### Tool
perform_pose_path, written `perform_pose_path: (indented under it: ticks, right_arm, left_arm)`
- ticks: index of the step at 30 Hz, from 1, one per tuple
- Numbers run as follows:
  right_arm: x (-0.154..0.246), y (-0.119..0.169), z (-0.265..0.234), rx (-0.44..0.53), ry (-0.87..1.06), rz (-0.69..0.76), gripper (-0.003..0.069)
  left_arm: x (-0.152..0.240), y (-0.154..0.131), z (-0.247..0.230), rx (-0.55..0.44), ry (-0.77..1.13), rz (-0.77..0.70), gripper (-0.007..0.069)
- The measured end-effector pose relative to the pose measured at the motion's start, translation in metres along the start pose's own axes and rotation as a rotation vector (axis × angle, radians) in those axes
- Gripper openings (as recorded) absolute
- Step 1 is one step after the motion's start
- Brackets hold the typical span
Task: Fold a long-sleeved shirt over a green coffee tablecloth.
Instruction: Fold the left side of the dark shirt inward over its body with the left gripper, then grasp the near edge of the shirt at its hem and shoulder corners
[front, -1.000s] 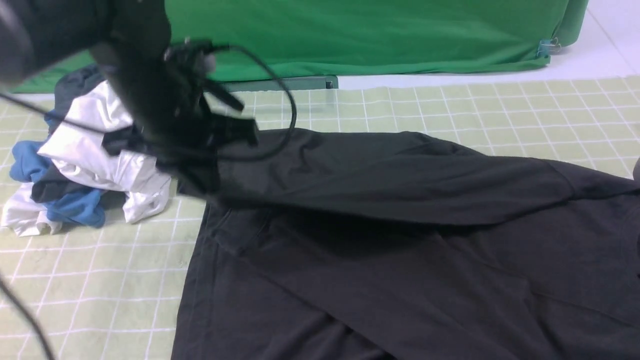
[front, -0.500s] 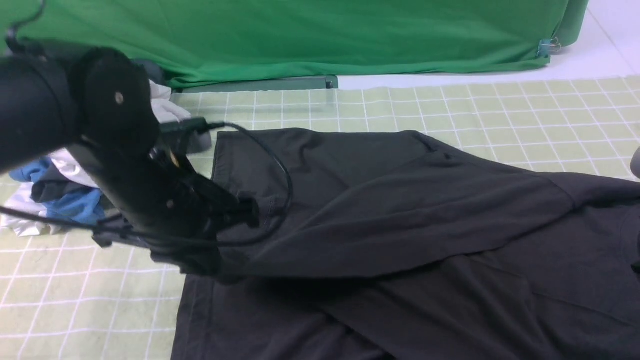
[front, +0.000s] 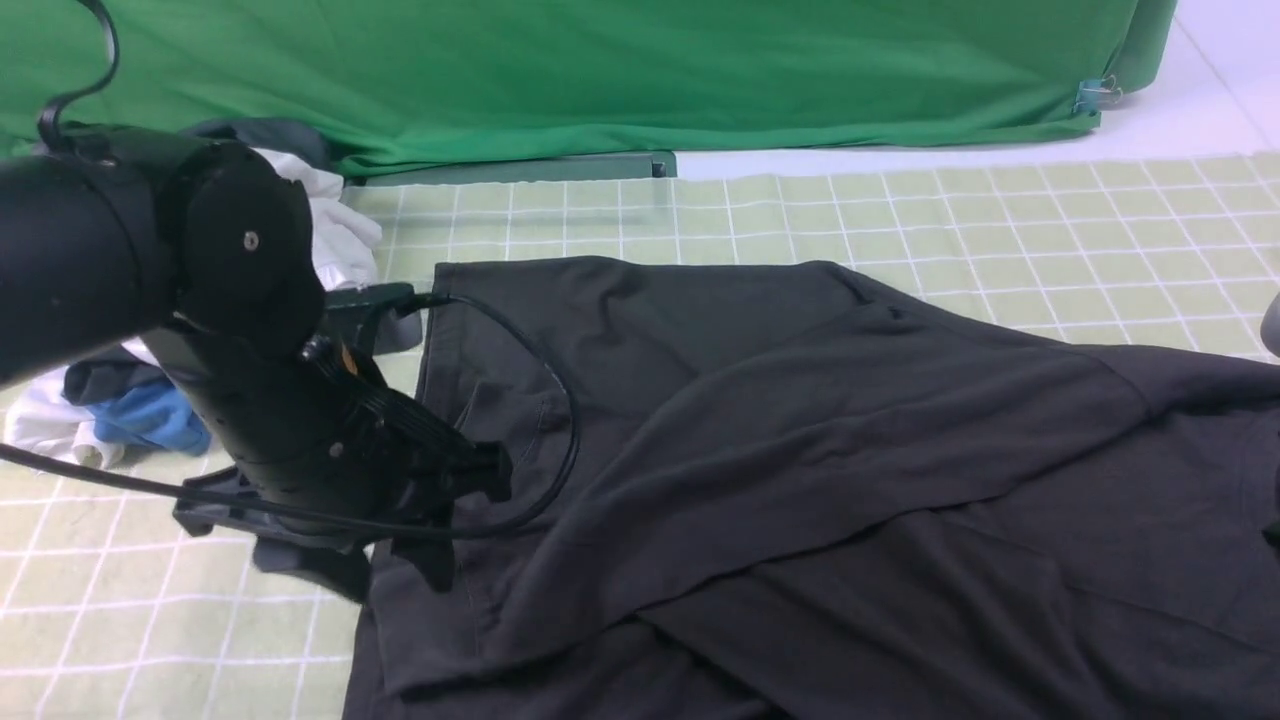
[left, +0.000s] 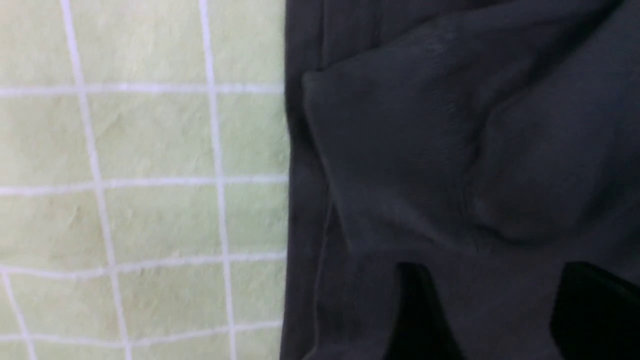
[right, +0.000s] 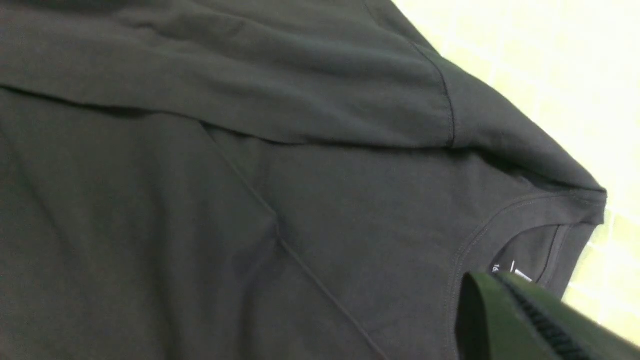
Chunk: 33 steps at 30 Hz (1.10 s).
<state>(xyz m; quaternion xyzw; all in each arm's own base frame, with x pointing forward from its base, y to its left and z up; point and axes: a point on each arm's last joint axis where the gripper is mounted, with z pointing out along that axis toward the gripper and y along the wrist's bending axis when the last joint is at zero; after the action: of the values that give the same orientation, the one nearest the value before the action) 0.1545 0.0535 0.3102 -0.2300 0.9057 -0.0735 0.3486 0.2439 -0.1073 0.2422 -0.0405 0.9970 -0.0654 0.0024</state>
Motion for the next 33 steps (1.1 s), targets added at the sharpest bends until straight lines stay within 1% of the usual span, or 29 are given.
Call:
perform_pose_path:
  ticks: [3, 5, 6, 9, 10, 12, 15, 18, 20, 26, 28, 30, 31, 32, 33]
  right_arm:
    - [0.000, 0.000, 0.000, 0.000, 0.000, 0.000, 0.0013]
    - [0.000, 0.000, 0.000, 0.000, 0.000, 0.000, 0.0013]
    - [0.000, 0.000, 0.000, 0.000, 0.000, 0.000, 0.0015]
    - [0.000, 0.000, 0.000, 0.000, 0.000, 0.000, 0.0015]
    - [0.000, 0.000, 0.000, 0.000, 0.000, 0.000, 0.0015]
    - [0.000, 0.000, 0.000, 0.000, -0.001, 0.000, 0.0016]
    - [0.000, 0.000, 0.000, -0.001, -0.001, -0.001, 0.0017]
    - [0.000, 0.000, 0.001, -0.001, -0.001, -0.001, 0.0017]
    - [0.000, 0.000, 0.001, -0.001, -0.001, -0.001, 0.0017]
    - [0.000, 0.000, 0.001, -0.001, -0.005, -0.001, 0.0019]
    - [0.000, 0.000, 0.001, -0.001, -0.005, -0.001, 0.0021]
    - [0.000, 0.000, 0.001, -0.002, -0.005, -0.002, 0.0023]
    - [0.000, 0.000, 0.001, -0.002, -0.005, -0.003, 0.0024]
    - [0.000, 0.000, 0.001, -0.002, 0.000, -0.019, 0.0023]
    - [0.001, 0.001, 0.001, -0.005, 0.010, -0.039, 0.0025]
  left_arm:
    - [0.008, -0.001, 0.002, -0.031, 0.062, 0.020, 0.0486]
    - [0.014, -0.003, 0.005, -0.044, 0.083, 0.038, 0.0503]
    - [0.025, -0.007, 0.013, -0.065, 0.118, 0.077, 0.0517]
    - [0.047, -0.014, 0.029, -0.106, 0.154, 0.128, 0.0522]
    - [0.048, -0.014, 0.030, -0.109, 0.151, 0.127, 0.0522]
    - [0.065, -0.015, 0.046, -0.149, 0.167, 0.147, 0.0524]
    - [0.077, -0.010, 0.060, -0.181, 0.177, 0.140, 0.0526]
    - [0.088, 0.001, 0.074, -0.216, 0.195, 0.105, 0.0526]
    - [0.092, 0.006, 0.080, -0.218, 0.191, 0.101, 0.0526]
    - [0.098, 0.010, 0.091, -0.163, 0.146, 0.079, 0.0523]
    - [0.099, 0.011, 0.092, -0.155, 0.140, 0.072, 0.0512]
    - [0.101, 0.012, 0.093, -0.141, 0.133, 0.062, 0.0456]
    - [0.101, 0.012, 0.094, -0.138, 0.132, 0.060, 0.0440]
    - [0.101, 0.011, 0.094, -0.123, 0.130, 0.050, 0.0337]
    - [0.101, 0.010, 0.094, -0.115, 0.129, 0.052, 0.0264]
